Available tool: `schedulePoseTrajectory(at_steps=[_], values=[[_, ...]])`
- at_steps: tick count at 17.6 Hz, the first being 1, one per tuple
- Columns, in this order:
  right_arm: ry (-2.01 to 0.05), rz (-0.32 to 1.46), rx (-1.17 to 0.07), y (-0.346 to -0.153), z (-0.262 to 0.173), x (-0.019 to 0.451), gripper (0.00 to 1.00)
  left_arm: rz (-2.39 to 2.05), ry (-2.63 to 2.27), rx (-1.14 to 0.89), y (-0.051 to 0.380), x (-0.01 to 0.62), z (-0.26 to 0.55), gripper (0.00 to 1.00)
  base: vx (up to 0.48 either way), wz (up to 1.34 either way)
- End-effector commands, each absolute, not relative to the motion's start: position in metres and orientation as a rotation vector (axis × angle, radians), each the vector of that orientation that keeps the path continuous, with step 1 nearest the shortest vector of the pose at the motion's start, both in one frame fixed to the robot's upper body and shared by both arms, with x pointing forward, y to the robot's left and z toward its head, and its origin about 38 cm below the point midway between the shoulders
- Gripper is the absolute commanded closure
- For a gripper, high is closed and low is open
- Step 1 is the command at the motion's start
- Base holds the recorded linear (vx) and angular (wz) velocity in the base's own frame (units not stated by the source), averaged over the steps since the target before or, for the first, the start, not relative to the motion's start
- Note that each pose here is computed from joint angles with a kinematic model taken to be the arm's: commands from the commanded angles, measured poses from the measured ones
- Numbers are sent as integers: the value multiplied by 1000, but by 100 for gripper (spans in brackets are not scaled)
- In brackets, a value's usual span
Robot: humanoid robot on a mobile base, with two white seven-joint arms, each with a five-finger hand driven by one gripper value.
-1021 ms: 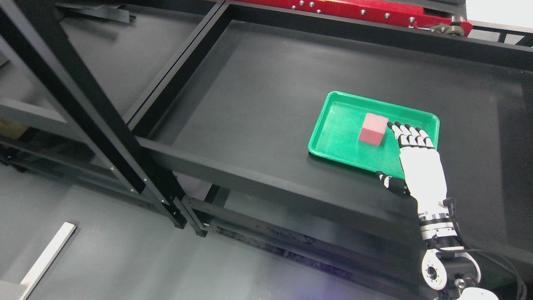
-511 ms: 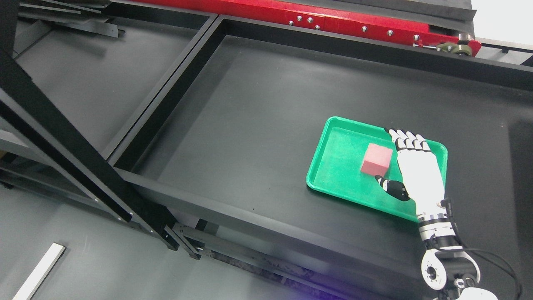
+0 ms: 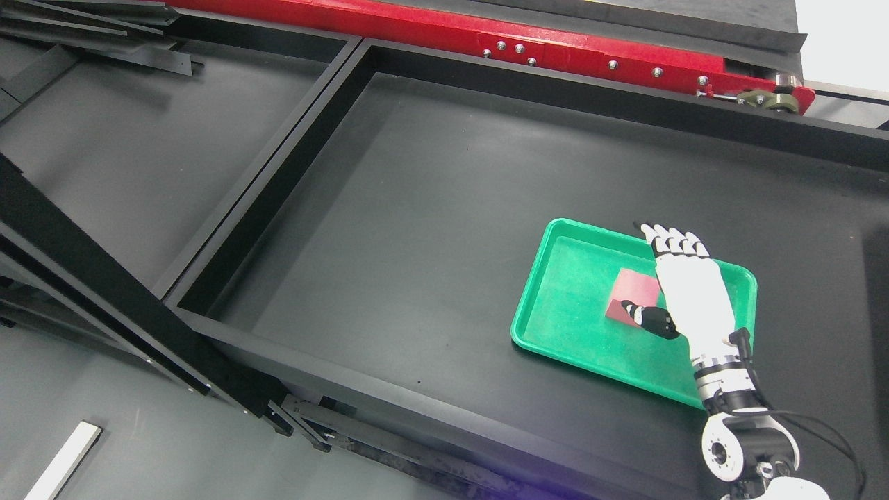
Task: Pick pink block from left shelf to tray
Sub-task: 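Lower the right hand onto the pink cube and close fingers around it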
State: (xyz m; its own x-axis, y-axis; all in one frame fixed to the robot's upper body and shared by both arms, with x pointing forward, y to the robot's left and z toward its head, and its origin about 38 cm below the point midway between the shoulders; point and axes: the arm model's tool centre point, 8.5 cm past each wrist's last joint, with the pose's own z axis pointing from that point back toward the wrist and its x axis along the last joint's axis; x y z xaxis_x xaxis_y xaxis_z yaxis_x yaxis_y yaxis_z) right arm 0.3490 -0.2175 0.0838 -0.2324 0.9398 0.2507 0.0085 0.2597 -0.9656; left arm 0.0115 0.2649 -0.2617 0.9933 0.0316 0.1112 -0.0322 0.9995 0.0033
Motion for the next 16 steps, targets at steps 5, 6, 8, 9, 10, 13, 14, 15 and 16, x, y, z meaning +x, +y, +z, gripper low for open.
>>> schedulePoseTrajectory(at_steps=[5,6,8,9,10,13,14,15,16], values=[[-1348,1320,-752,-210,34,342,6,26,-152,22,276,33,-260,0,55,4],[-1336,1326,-753,-213,31,342,6,26,-152,22,276,33,-260,0,43,19],[-1314,1338,-750,-217,26,342,6,26,-152,22,276,33,-260,0,35,2],[-1299,1343,-744,-219,24,342,6,28,-153,22,276,33,-260,0,20,0],[-1279,1351,-736,-220,21,341,6,26,-152,22,276,33,-260,0,20,0],[-1217,1379,-697,-223,9,342,6,26,-152,22,276,33,-260,0,10,0],[-1219,1381,-696,-222,10,344,6,26,-152,22,276,33,-260,0,0,0],[-1227,1387,-696,-219,11,347,6,26,-154,22,276,34,-260,0,0,0],[-1232,1389,-698,-218,13,350,6,26,-153,22,276,33,-260,0,0,0]])
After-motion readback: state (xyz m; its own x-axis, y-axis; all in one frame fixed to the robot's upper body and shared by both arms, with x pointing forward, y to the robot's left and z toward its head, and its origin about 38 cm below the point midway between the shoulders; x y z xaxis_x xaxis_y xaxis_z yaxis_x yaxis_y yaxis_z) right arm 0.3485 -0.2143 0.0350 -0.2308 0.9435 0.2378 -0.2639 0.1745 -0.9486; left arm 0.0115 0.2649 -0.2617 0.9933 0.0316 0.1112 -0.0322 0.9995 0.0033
